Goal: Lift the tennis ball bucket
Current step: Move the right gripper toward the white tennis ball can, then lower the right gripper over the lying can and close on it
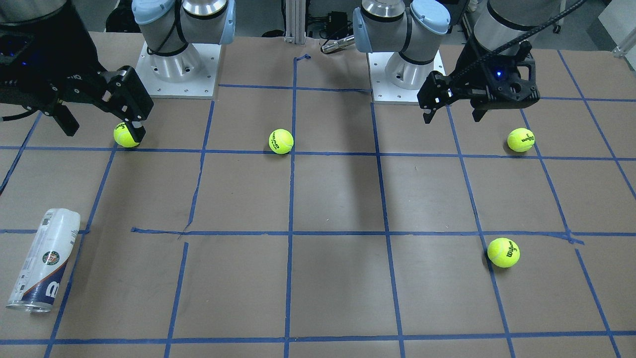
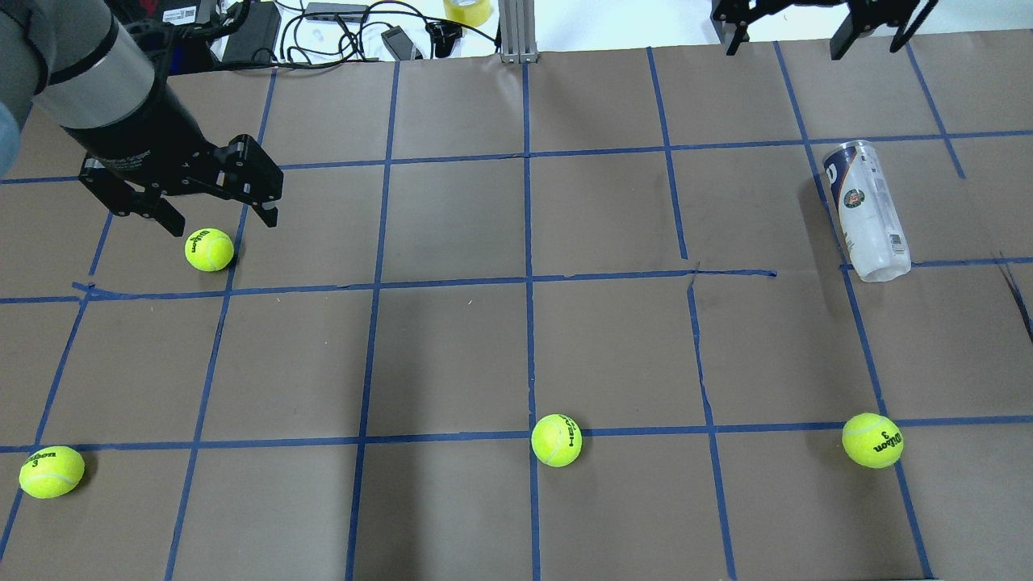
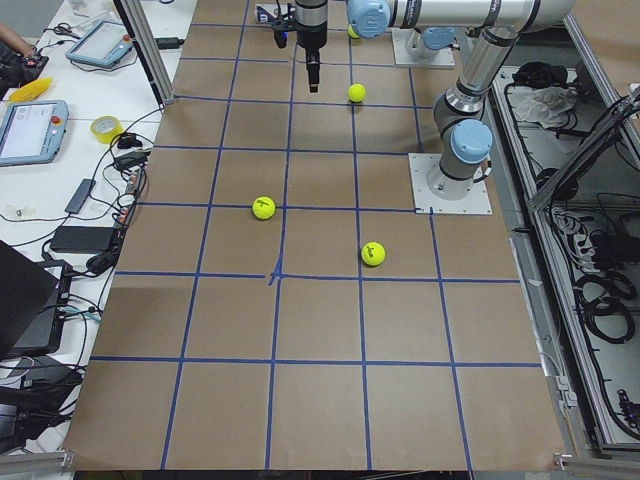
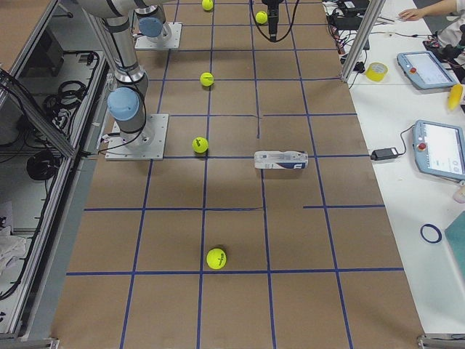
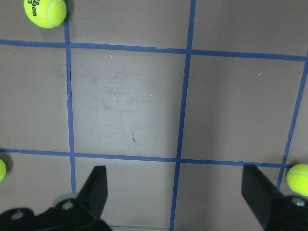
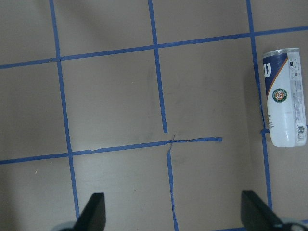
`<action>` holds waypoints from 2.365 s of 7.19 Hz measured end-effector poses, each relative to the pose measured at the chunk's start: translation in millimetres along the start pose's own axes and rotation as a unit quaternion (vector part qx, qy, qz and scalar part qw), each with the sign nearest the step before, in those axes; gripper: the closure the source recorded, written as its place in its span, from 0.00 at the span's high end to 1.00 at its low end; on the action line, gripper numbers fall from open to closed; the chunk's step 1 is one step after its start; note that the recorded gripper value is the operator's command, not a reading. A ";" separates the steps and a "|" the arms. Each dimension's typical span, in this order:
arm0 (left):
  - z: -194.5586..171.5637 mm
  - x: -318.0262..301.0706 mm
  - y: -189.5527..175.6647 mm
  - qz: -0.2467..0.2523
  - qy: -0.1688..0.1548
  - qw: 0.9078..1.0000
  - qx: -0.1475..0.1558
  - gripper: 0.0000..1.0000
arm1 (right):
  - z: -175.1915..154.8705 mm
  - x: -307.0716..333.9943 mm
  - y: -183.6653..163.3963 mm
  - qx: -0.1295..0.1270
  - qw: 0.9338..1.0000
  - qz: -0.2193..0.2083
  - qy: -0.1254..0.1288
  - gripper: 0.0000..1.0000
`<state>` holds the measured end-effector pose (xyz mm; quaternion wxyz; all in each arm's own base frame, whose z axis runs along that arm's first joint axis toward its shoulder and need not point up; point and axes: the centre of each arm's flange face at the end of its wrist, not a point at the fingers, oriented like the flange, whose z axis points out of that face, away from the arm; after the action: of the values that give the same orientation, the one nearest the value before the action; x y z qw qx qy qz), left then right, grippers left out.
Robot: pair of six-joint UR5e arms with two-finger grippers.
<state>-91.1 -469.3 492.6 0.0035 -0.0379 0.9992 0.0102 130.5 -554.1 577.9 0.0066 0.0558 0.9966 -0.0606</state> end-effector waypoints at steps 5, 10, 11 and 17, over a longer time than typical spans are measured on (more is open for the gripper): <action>0.2 -0.1 0.1 0.000 -0.001 1.000 0.000 1.00 | 63.9 11.8 -20.5 0.002 1.000 0.008 0.001 1.00; 0.2 -0.2 0.0 0.000 -0.001 1.000 0.000 1.00 | 199.6 219.8 -122.3 0.007 1.000 0.021 0.016 0.99; 0.0 -0.2 0.0 0.000 -0.001 1.000 0.000 1.00 | 240.0 259.5 -138.4 0.010 1.000 0.010 0.020 0.98; -0.6 -0.3 -0.1 0.002 -0.002 1.000 0.001 1.00 | 361.5 278.3 -156.3 -0.013 0.998 0.065 0.007 0.99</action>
<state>-90.8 -469.4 493.1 0.0050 -0.0364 0.9993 0.0095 -161.2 -721.5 232.4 0.0046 0.1211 0.9915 -0.0472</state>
